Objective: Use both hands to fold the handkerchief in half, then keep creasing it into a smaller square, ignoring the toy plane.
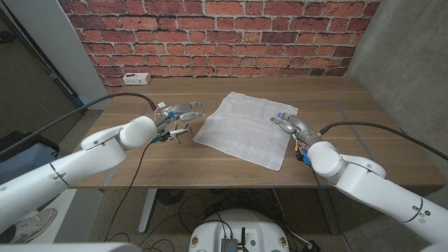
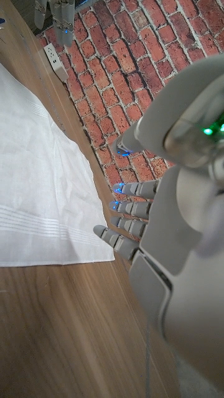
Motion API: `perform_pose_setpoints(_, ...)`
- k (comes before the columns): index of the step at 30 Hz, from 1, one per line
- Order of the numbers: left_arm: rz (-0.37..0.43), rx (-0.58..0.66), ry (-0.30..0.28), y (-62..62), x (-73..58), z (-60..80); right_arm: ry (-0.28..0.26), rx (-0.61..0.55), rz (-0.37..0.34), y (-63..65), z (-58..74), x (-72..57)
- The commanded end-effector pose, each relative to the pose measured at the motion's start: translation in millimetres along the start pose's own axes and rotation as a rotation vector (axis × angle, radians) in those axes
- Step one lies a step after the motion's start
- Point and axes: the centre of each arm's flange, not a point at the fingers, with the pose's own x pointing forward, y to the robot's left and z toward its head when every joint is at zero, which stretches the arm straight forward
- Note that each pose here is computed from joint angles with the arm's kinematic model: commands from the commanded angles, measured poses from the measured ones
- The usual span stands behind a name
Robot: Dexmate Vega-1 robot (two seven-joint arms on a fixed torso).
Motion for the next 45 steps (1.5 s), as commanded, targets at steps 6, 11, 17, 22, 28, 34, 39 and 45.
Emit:
perform_pose_setpoints(6, -0.073, 0.07, 0.029, 1.0, 0.2, 0.2, 0.064, -0.044, -0.005, 17.7, 3.2, -14.9)
perform_pose_setpoints(11, -0.09, 0.089, 0.036, 0.4, -0.2, 0.2, 0.082, -0.055, -0.01, 22.3, 4.4, -19.2)
perform_pose_setpoints(17, -0.095, 0.135, 0.046, -0.1, -0.3, 1.4, 0.099, -0.071, -0.018, 30.7, 6.6, -24.6)
perform_pose_setpoints(22, -0.1, 0.17, 0.053, 0.7, 1.6, 2.6, 0.12, -0.084, -0.016, 36.3, 8.2, -27.1)
perform_pose_setpoints(28, -0.109, 0.227, 0.067, 1.4, 5.1, 5.3, 0.14, -0.095, -0.014, 43.2, 9.2, -30.7)
perform_pose_setpoints(34, -0.1, 0.279, 0.069, 3.2, 7.0, 7.6, 0.162, -0.122, -0.006, 50.5, 9.9, -35.5)
perform_pose_setpoints(39, -0.098, 0.314, 0.07, 3.6, 9.1, 9.1, 0.169, -0.136, -0.013, 55.9, 10.8, -37.9)
perform_pose_setpoints(45, -0.081, 0.373, 0.067, 4.3, 9.7, 12.3, 0.183, -0.159, -0.026, 59.6, 13.5, -40.0)
